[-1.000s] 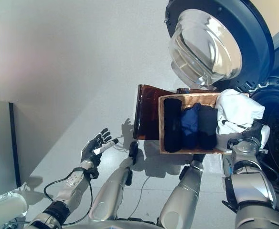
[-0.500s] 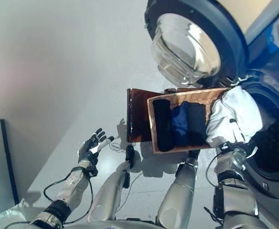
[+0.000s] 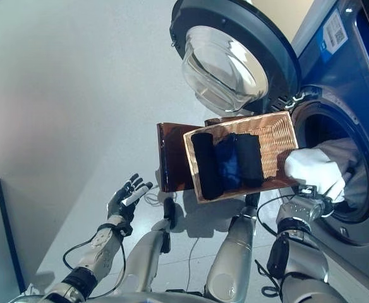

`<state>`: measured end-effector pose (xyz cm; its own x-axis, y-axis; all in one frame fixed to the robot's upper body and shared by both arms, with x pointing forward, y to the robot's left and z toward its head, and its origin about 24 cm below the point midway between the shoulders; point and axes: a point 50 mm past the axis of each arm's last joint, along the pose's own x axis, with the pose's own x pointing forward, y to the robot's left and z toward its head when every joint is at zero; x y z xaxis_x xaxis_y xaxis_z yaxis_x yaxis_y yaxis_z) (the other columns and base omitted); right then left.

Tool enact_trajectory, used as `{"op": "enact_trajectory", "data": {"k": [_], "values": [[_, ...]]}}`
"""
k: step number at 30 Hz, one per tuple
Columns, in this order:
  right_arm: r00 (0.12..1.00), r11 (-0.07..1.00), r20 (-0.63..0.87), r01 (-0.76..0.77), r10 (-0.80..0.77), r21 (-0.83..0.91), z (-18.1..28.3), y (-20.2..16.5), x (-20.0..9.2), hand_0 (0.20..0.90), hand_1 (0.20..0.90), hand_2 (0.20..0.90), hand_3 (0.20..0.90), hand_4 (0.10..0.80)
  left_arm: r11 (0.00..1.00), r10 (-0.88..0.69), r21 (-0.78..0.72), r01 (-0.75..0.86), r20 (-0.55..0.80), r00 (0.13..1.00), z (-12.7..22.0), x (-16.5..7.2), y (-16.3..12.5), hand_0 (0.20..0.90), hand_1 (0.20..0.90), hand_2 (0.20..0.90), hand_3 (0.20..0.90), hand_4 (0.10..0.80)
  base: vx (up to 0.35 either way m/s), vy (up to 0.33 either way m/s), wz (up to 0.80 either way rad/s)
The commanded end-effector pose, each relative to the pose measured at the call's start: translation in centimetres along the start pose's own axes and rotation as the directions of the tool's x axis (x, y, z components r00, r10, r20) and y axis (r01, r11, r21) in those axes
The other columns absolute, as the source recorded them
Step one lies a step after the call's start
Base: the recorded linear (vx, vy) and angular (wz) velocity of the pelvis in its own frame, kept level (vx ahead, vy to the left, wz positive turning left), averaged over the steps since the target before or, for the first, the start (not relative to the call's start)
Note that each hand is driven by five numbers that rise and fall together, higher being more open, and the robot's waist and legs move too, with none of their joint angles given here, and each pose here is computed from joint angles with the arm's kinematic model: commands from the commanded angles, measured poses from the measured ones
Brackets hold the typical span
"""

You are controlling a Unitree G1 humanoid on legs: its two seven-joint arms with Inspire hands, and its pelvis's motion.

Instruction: Pick up the clothes and place them into the washing machine

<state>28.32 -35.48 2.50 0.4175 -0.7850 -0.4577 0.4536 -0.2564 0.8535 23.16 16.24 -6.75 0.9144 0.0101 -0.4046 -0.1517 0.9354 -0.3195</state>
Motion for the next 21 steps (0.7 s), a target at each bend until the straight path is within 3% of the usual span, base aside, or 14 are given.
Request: {"op": "enact_trajectory", "data": {"k": [1,9,21], "values": [[0.946,0.984,0.276,-0.179,0.170,0.009,7.4,7.8,1.0,0.200,0.200,0.200,0.200,0.300,1.000,0.022,0.019,-0.022,0.026,0.999,0.0,-0.9,1.5,0.900,0.900,0.900,0.900,0.800,-0.009,-0.008,0.04],[0.917,0.980,0.345,-0.175,0.198,-0.097,11.3,12.4,0.8,0.200,0.200,0.200,0.200,0.300,0.997,0.004,0.074,-0.006,0.030,1.000,0.2,-1.1,1.7,0.900,0.900,0.900,0.900,0.800,0.008,-0.020,0.05],[0.909,0.994,0.412,0.014,-0.059,0.110,15.2,11.8,1.0,0.200,0.200,0.200,0.200,0.300,0.997,0.005,0.079,-0.009,0.057,0.998,1.0,-1.5,1.8,0.900,0.900,0.900,0.900,0.800,0.012,0.004,0.03]]}}
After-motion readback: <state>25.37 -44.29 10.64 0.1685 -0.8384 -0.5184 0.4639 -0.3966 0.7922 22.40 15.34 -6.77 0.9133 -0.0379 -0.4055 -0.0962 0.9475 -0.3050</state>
